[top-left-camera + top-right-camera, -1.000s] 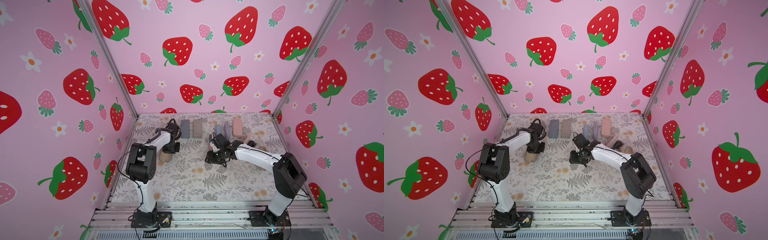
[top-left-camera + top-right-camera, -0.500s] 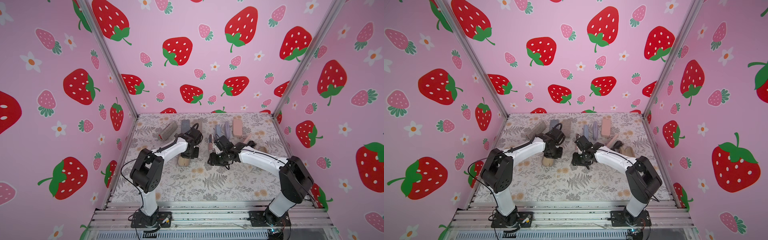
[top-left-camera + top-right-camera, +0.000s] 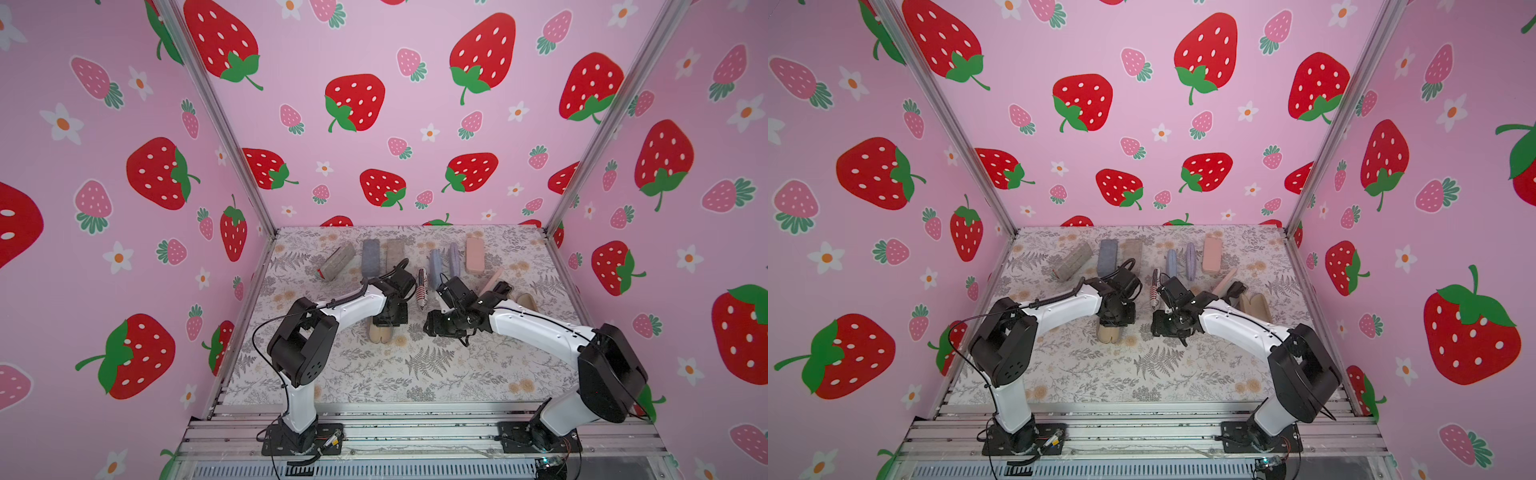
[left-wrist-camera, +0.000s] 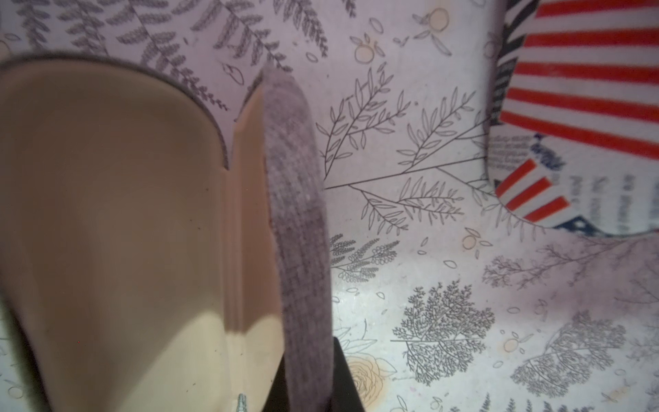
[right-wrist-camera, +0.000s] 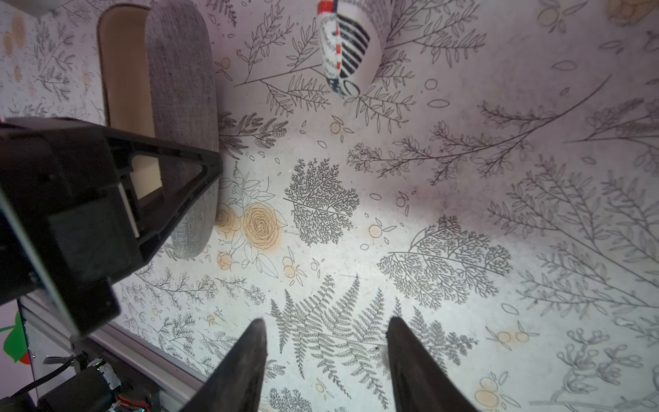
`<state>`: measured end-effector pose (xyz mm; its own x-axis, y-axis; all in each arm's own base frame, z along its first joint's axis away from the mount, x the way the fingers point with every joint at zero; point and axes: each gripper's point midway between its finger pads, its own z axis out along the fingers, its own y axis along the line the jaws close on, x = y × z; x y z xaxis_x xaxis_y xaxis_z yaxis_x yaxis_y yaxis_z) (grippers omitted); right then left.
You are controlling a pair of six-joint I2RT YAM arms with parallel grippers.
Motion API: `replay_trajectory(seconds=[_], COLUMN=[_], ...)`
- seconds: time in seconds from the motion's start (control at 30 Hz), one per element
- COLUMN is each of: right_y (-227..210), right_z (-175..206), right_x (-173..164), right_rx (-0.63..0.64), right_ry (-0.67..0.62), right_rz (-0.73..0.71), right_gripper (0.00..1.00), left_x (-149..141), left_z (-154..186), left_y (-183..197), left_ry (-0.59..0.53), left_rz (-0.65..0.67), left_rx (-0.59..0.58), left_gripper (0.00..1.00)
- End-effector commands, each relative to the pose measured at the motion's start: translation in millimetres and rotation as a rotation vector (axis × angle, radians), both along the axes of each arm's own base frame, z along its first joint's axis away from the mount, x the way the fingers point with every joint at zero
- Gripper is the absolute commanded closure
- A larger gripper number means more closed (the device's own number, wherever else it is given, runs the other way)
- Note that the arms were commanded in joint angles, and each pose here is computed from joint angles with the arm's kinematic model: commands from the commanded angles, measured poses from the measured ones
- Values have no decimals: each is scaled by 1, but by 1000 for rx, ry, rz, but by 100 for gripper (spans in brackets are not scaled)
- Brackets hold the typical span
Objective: Close the glasses case
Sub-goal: Place the glasses case at the center of the board.
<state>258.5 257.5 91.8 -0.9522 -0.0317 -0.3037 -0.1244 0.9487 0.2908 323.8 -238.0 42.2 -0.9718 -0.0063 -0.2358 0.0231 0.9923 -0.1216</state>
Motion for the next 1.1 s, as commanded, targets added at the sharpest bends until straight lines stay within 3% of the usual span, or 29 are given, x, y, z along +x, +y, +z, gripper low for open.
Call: replay_trajectory(seconds=[0.0, 0.43, 0.57, 0.93, 1.07], right_y=[-6, -1, 0, 13, 20], right_z=[2, 0, 3, 14, 17], right_x=[-6, -5, -3, 1, 7], right_rx=[-5, 8, 19, 65, 57], right_ry=[2, 6, -2, -9, -6], right_rz=[-13, -11, -11, 7, 21], right_gripper=[44, 44, 44, 44, 44], left_x=[1, 7, 11, 15, 12], left_z=[-11, 5, 24, 99, 118], left_y=[-16, -21, -21, -7, 8], left_ry=[15, -16, -53, -215, -277], left_rz=[25, 24, 21, 7, -7], left_rx=[-51, -67, -76, -94, -96], left_gripper=[87, 61, 59, 57, 76])
